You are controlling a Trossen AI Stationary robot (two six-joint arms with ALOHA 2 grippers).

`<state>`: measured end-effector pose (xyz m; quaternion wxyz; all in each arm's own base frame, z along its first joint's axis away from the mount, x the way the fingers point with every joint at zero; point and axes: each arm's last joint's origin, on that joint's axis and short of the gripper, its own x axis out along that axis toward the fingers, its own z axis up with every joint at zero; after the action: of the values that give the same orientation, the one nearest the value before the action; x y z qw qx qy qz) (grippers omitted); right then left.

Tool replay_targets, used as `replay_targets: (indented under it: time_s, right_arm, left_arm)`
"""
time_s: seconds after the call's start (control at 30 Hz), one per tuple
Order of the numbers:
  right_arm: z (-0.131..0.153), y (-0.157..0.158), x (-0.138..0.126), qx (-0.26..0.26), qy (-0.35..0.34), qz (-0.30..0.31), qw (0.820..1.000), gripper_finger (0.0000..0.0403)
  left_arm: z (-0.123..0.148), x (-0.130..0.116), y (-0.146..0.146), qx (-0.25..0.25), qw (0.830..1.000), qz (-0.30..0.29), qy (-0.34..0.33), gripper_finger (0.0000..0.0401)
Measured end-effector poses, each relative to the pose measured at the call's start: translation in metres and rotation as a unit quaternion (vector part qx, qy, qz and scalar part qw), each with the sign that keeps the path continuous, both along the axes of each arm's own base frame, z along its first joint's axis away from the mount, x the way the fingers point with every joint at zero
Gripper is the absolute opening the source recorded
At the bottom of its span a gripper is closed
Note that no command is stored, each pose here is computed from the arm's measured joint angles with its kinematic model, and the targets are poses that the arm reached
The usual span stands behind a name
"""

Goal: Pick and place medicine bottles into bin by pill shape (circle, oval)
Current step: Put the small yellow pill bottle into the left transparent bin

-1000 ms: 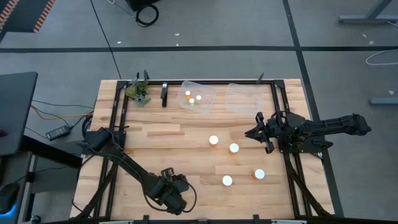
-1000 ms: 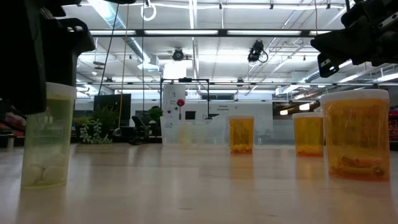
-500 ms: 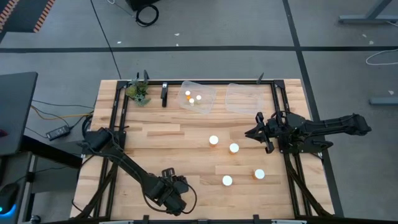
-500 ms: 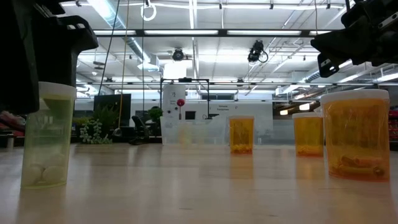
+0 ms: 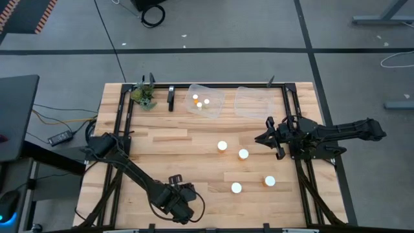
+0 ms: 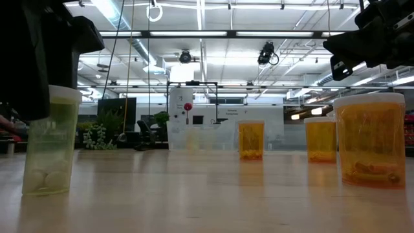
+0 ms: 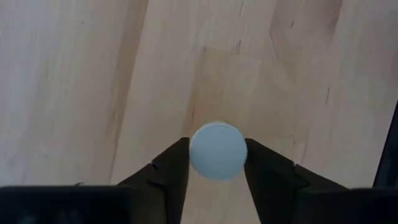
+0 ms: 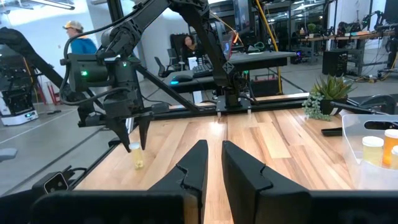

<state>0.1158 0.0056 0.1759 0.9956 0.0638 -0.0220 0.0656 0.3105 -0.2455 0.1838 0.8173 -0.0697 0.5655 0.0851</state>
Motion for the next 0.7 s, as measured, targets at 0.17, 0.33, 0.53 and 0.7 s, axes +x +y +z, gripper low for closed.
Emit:
replay_targets:
  time_s: [0.17,0.33,0.53,0.7]
  right_arm:
    - [0.000,0.000,0.000,0.000,0.000,0.000,1.000,0.0054]
    - [0.000,0.000,0.000,0.000,0.000,0.000,1.000,0.0054]
    - [0.000,0.000,0.000,0.000,0.000,0.000,1.000,0.0054]
    - [0.000,0.000,0.000,0.000,0.000,0.000,1.000,0.0054]
  left_arm:
    - [0.000,0.000,0.000,-0.001,1.000,0.000,-0.001,0.0129]
    - [0.000,0.000,0.000,-0.001,1.000,0.000,-0.001,0.0123]
    - [0.003,0.003,0.003,0.002,1.000,-0.002,-0.001,0.0128]
    - [0.011,0.010,0.007,0.009,1.000,-0.020,-0.002,0.0126]
